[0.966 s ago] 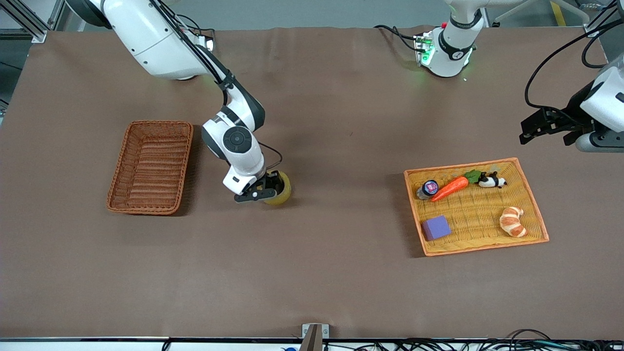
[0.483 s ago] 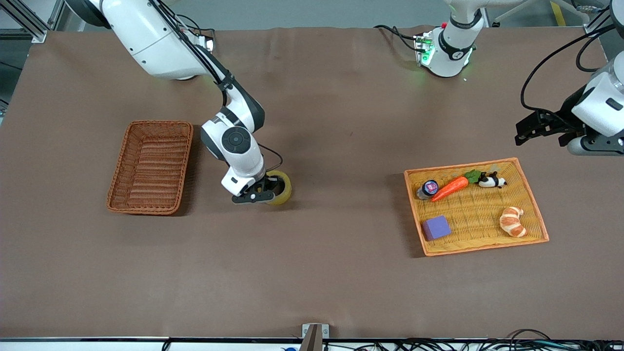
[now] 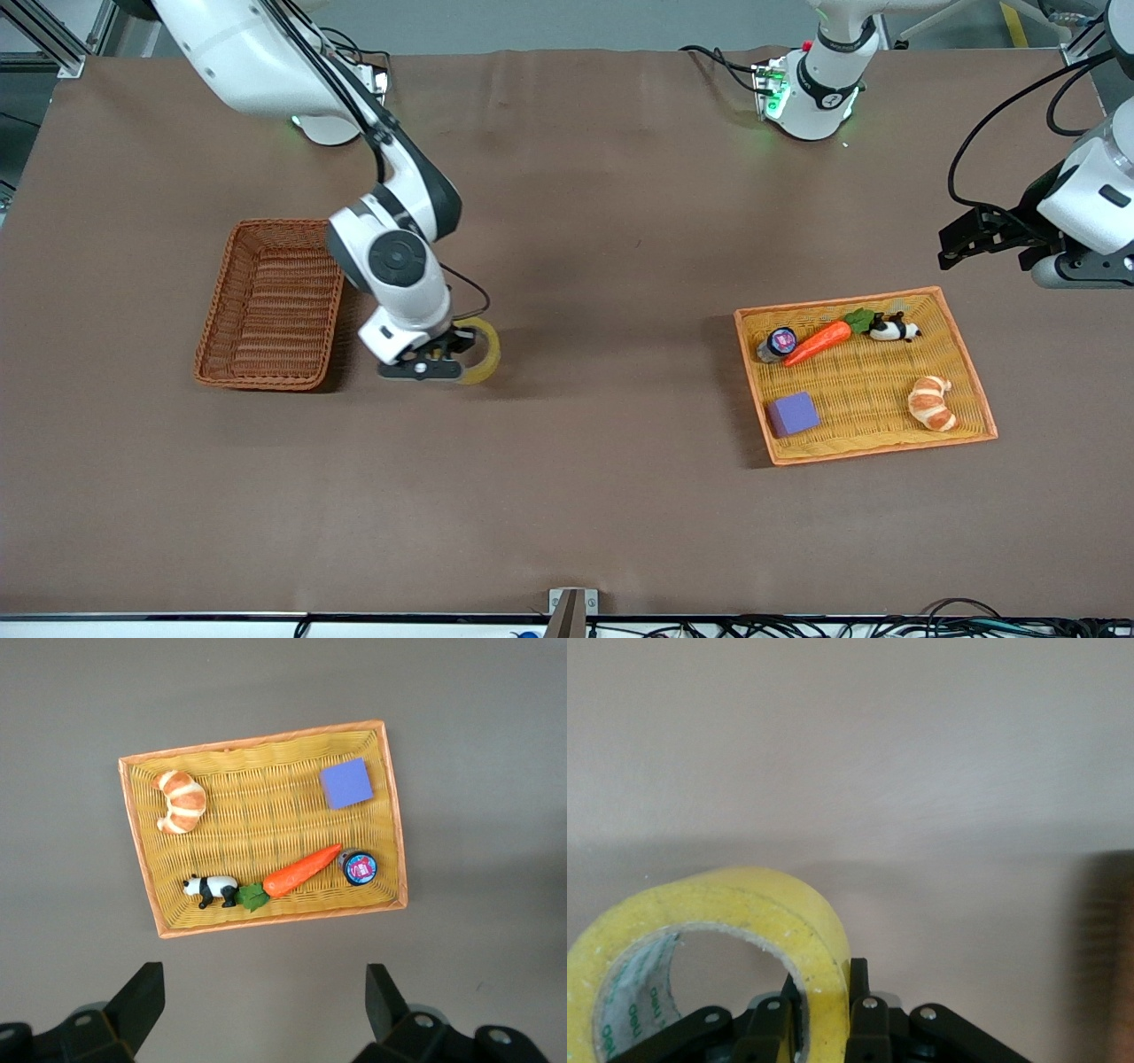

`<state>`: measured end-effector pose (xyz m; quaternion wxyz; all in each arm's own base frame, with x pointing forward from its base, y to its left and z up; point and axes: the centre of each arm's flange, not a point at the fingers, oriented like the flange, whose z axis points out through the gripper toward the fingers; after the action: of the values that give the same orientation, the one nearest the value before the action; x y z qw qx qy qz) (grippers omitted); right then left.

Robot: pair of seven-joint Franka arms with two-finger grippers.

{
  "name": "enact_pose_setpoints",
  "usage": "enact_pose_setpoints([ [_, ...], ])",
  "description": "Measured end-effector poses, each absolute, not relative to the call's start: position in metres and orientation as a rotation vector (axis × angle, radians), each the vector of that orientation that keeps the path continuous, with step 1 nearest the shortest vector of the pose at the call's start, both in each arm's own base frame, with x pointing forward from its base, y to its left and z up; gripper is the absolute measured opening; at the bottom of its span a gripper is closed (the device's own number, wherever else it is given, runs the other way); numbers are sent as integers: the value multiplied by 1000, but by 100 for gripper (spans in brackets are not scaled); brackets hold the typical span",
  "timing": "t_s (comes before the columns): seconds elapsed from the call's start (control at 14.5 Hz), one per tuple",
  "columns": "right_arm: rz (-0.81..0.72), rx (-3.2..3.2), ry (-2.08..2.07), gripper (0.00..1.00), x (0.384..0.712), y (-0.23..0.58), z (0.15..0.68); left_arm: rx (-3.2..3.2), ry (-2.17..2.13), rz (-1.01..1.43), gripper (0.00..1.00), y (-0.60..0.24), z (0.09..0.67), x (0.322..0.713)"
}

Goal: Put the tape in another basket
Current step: 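Carry the tape with the right gripper over the brown basket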

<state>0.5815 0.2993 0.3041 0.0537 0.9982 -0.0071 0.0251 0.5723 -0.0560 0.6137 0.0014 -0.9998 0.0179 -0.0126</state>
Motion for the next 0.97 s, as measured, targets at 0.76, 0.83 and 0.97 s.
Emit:
enact_pose_setpoints([
  [0.76,-67,2905,240,22,565,76,389,-3139,72,-134,100,-62,632,569],
  [0.83,-69,2906,262,22,559,62,382,-3139,72,-139,100,-62,632,569],
  [0.97,-53,2916,297,22,541,38,362,-3139,70,-157,100,-61,635,570],
])
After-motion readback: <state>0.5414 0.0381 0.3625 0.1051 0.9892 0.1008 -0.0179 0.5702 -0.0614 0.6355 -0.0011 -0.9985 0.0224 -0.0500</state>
